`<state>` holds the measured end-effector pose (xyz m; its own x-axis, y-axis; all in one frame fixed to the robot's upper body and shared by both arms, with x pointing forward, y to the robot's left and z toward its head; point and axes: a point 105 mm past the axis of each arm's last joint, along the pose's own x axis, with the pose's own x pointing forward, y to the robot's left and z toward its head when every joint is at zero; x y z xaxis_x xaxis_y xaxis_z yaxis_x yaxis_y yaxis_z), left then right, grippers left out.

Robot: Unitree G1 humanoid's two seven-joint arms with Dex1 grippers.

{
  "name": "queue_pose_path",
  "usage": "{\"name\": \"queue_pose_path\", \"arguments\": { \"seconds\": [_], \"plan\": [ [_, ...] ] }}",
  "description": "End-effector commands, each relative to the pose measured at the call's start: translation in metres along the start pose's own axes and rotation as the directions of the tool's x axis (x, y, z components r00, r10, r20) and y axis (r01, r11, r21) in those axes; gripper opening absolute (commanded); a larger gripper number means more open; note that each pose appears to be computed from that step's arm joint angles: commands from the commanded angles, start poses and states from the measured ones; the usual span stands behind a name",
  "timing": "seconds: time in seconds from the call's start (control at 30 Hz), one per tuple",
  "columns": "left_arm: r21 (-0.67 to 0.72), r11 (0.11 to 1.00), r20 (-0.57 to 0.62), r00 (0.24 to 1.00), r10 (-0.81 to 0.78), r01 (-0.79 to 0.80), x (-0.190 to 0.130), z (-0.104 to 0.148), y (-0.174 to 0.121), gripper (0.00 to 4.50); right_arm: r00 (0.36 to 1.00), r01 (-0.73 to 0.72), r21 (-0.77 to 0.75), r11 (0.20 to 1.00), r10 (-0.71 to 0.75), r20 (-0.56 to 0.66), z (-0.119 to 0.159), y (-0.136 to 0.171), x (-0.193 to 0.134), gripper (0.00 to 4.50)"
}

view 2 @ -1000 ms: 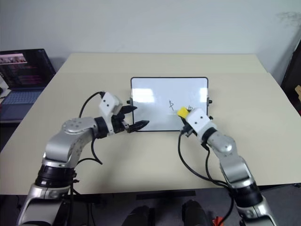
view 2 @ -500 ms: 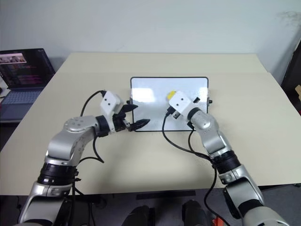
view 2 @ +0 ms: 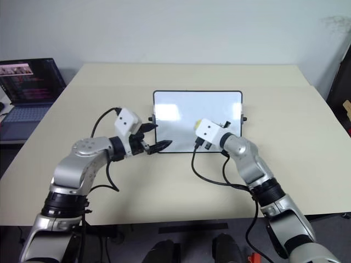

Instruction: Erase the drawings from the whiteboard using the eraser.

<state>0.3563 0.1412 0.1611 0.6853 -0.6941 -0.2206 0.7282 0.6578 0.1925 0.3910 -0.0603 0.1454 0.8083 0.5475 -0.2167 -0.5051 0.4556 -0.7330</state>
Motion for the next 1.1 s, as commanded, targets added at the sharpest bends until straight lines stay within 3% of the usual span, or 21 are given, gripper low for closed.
{"name": "queue_pose_path", "arguments": {
  "seconds": [0.03, 0.33, 0.43, 0.63, 0.8, 1.1],
  "plan": [
    [0.037, 0.999, 0.042, 0.999, 0.008, -0.010, -0.003, 0.013, 0.002, 4.50, 0.997, 0.020, -0.015, 1.000, -0.021, -0.077, -0.017, -0.003, -0.001, 1.14],
    [0.030, 1.000, 0.039, 0.999, -0.003, 0.002, -0.002, 0.011, -0.003, 4.50, 0.970, 0.243, -0.038, 0.969, -0.243, 0.018, 0.009, -0.053, -0.002, 1.14],
    [0.027, 1.000, 0.039, 0.999, -0.005, 0.004, -0.002, 0.010, -0.004, 4.50, 0.972, 0.233, -0.040, 0.972, -0.233, 0.016, 0.008, -0.050, -0.002, 1.14],
    [0.023, 1.000, 0.038, 0.999, -0.004, 0.003, -0.003, 0.009, -0.004, 4.50, 0.998, 0.065, -0.053, 0.996, -0.064, 0.013, 0.004, -0.013, 0.000, 1.14],
    [0.022, 1.000, 0.038, 0.999, -0.003, 0.002, -0.002, 0.009, -0.004, 4.50, 1.000, 0.016, -0.052, 0.999, -0.015, 0.024, 0.009, 0.003, 0.001, 1.14],
    [0.018, 1.000, 0.037, 0.999, -0.005, 0.004, -0.001, 0.007, -0.004, 4.50, 0.985, 0.167, 0.003, 0.986, -0.167, 0.053, 0.018, -0.031, -0.008, 1.14]
  ]
}}
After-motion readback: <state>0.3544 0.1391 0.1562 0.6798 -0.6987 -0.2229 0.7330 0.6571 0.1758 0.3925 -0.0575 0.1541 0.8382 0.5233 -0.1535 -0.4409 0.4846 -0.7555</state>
